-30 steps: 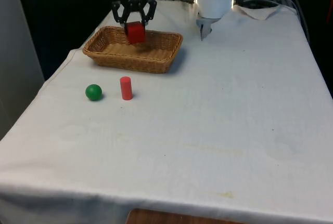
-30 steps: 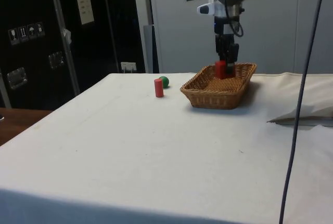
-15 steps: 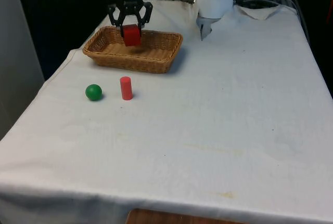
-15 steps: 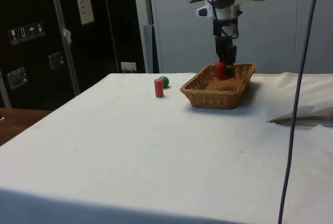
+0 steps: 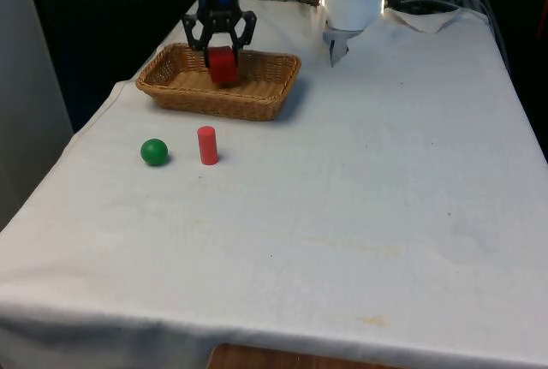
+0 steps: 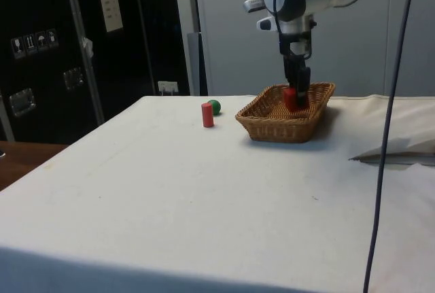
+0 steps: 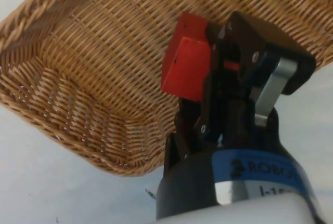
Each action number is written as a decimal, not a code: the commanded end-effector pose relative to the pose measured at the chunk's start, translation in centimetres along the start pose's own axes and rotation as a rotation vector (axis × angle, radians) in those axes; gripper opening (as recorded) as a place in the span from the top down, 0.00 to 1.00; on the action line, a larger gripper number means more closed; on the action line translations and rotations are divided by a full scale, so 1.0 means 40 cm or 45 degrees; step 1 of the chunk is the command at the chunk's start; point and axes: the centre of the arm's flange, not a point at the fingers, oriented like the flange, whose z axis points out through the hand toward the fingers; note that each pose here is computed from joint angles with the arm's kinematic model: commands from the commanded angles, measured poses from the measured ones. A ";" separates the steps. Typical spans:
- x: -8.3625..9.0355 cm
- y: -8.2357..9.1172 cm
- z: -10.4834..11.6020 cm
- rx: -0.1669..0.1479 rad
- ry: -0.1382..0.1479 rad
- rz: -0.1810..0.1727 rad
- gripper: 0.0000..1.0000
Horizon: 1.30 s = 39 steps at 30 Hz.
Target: Pick up the object to the left of the cylinder and place it into the basket.
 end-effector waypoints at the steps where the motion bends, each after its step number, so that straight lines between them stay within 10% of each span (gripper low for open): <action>1: 0.000 -0.001 0.003 0.001 -0.004 0.002 0.99; 12: 0.006 -0.011 0.013 0.003 -0.012 0.002 0.97; 19: 0.007 -0.016 0.017 0.013 -0.023 -0.002 0.25; 23: 0.009 -0.019 0.019 0.006 -0.020 0.001 0.00; 39: 0.052 0.004 -0.019 0.010 -0.001 -0.005 0.00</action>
